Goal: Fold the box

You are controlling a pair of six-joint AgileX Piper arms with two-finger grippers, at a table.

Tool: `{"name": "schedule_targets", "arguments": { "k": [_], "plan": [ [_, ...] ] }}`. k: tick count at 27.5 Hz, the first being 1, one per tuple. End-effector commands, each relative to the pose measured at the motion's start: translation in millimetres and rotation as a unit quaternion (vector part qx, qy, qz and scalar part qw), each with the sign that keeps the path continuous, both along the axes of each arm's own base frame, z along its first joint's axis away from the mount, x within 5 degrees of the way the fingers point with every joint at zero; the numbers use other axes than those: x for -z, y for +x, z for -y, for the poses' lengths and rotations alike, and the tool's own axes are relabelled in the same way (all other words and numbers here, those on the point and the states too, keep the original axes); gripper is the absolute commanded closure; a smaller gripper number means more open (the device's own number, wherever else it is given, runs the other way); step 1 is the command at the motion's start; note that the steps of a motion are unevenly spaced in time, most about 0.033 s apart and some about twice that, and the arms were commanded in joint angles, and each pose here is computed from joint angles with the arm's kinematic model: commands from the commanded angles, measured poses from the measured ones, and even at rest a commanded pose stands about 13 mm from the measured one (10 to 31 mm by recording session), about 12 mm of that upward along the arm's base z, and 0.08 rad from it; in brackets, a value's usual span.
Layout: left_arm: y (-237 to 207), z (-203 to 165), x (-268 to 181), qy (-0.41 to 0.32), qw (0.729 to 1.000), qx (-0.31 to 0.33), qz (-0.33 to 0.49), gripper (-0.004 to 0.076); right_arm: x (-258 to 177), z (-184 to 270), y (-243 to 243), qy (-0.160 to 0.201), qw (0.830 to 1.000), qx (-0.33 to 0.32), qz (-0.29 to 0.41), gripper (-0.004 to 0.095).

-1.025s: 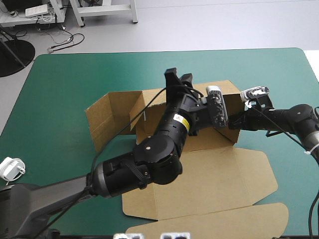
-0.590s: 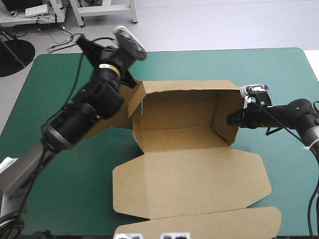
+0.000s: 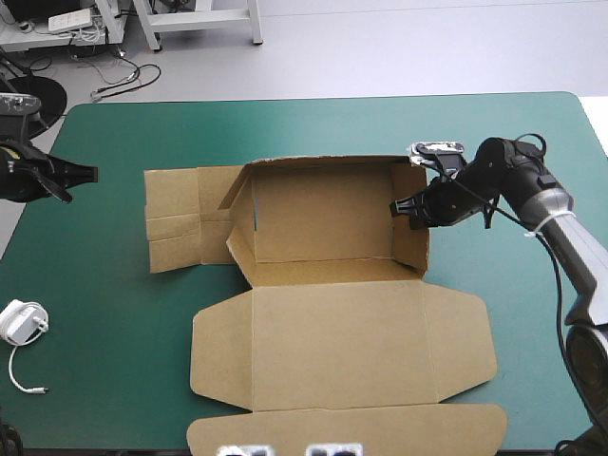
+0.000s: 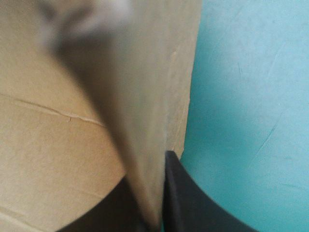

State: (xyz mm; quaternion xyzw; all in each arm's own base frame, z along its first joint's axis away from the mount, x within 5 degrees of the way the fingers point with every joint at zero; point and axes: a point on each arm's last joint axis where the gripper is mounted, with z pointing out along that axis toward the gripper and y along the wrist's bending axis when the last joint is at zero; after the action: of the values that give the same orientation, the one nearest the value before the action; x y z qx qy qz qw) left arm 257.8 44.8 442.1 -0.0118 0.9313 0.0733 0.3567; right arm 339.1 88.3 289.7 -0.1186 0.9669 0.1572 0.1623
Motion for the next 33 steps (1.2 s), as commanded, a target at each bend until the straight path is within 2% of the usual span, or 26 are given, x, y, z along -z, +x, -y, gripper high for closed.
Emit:
{"name": "schedule_targets", "arguments": {
  "k": [1,5,8,9,17,22,26,33],
  "plan": [
    [-17.7,3.0,-4.2,-0.024,0.998,0.013,0.050,0.0718,-3.3,-5.2,19.0,0.013,1.000,0.006,0.020,0.0888],
    [-21.6,5.3,13.8,-0.037,0.999,0.016,0.028,0.0718,-4.1,-8.7,45.4,0.009,0.998,-0.005,0.068,0.0641],
    [-20.8,5.2,21.6,-0.039,0.999,0.016,0.017,0.0718,-19.8,-7.8,52.1,0.001,0.994,-0.005,0.105,0.0512],
    [-20.8,5.2,21.6,-0.039,0.999,0.016,0.017,0.0718,-33.1,-6.6,53.9,-0.008,0.993,-0.011,0.120,0.0496],
    [-20.1,5.0,20.8,-0.038,0.999,0.016,0.023,0.0718,-127.1,0.4,36.7,-0.036,0.985,-0.036,0.167,0.0500],
    [-20.8,5.2,21.6,-0.039,0.999,0.016,0.017,0.0718,-157.0,2.8,25.0,-0.004,0.981,0.015,0.195,0.0505],
    [-21.6,5.4,22.3,-0.041,0.999,0.016,0.011,0.0718,-146.4,4.1,17.0,-0.001,0.986,0.027,0.165,0.0505],
    [-21.9,5.5,22.5,-0.041,0.999,0.016,0.009,0.0718,-79.6,0.2,38.2,-0.016,0.996,0.028,0.087,0.0505]
  ]
}}
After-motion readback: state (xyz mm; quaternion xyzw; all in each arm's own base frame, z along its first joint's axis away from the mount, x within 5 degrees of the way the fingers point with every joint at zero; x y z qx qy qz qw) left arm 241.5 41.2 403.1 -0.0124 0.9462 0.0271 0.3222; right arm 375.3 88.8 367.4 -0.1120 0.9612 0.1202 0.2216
